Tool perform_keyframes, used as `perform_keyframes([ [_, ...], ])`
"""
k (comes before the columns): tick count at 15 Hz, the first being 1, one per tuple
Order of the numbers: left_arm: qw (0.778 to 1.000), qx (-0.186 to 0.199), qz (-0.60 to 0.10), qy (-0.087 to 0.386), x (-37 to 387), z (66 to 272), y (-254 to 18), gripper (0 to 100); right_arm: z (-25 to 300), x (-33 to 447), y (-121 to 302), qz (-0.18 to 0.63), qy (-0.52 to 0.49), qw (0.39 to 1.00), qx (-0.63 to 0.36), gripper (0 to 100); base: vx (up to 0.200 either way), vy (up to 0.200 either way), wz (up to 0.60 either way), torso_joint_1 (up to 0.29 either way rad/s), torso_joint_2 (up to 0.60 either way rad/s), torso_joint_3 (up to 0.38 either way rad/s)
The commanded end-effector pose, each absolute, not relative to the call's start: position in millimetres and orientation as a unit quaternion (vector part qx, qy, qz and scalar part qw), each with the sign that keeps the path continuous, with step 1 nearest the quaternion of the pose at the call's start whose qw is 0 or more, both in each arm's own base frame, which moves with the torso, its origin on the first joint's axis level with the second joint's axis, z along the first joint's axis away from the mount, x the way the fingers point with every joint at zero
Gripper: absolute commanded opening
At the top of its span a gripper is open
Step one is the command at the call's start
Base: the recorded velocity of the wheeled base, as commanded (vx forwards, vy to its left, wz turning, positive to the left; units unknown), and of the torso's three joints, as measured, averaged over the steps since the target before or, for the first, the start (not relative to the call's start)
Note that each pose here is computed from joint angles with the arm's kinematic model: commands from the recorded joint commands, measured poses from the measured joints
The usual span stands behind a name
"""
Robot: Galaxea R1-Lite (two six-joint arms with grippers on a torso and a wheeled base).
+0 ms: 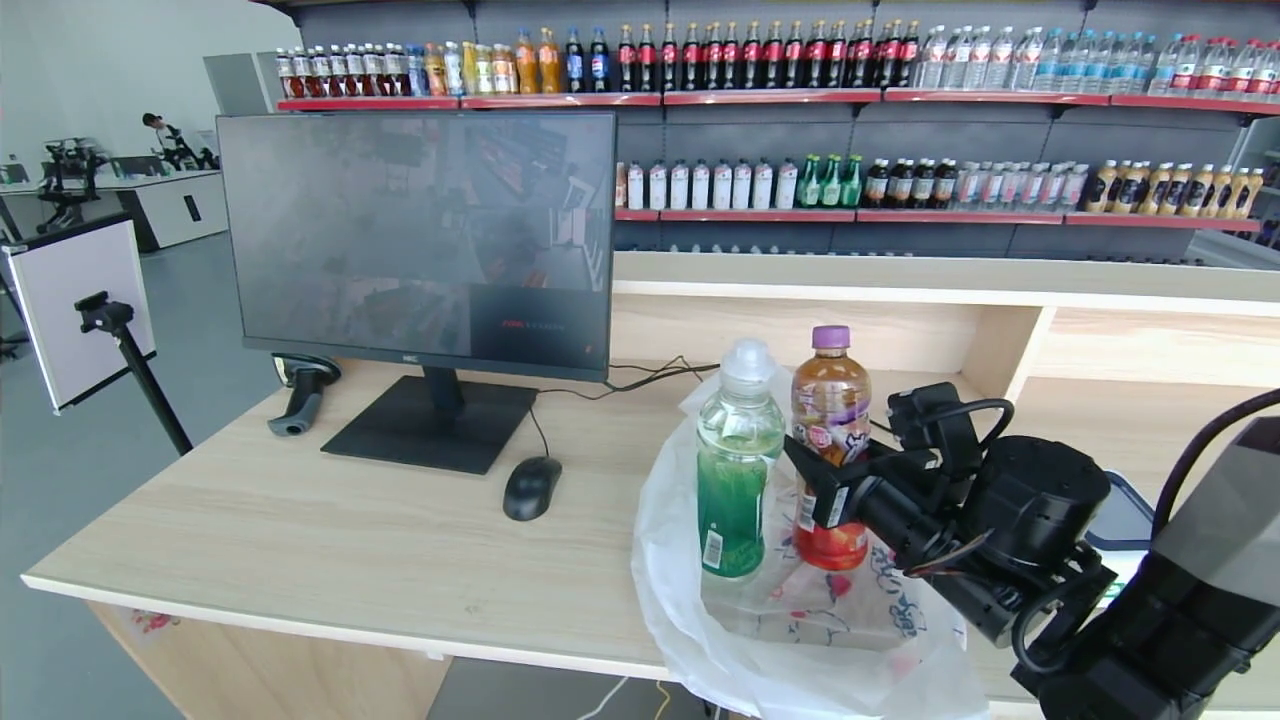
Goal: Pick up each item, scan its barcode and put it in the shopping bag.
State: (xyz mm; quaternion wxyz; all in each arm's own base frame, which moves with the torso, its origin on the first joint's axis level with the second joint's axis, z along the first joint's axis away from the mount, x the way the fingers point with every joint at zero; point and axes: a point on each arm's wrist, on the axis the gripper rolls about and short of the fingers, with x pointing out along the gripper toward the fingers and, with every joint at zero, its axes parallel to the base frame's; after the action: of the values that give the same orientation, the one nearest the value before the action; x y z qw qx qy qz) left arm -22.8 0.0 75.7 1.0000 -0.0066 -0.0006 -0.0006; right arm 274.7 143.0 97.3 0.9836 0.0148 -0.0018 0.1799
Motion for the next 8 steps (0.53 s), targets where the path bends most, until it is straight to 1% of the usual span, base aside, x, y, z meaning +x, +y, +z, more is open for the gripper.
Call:
perform_keyframes([
  [1, 1.0, -0.007, -0.001, -0.002, -22.8, 75.8, 0.0, 100, 95.9, 276.3, 143.9, 0.18, -0.001, 0.984, 0.015, 0, 0.0, 0.0, 0.0, 0.0, 0.0, 0.0],
  [8, 1.0, -0.006, -0.001, -0.001, -22.8, 75.6, 0.0, 100, 90.5, 273.7, 144.1, 0.182, 0.011, 0.983, 0.011, 0, 0.0, 0.0, 0.0, 0.0, 0.0, 0.0],
])
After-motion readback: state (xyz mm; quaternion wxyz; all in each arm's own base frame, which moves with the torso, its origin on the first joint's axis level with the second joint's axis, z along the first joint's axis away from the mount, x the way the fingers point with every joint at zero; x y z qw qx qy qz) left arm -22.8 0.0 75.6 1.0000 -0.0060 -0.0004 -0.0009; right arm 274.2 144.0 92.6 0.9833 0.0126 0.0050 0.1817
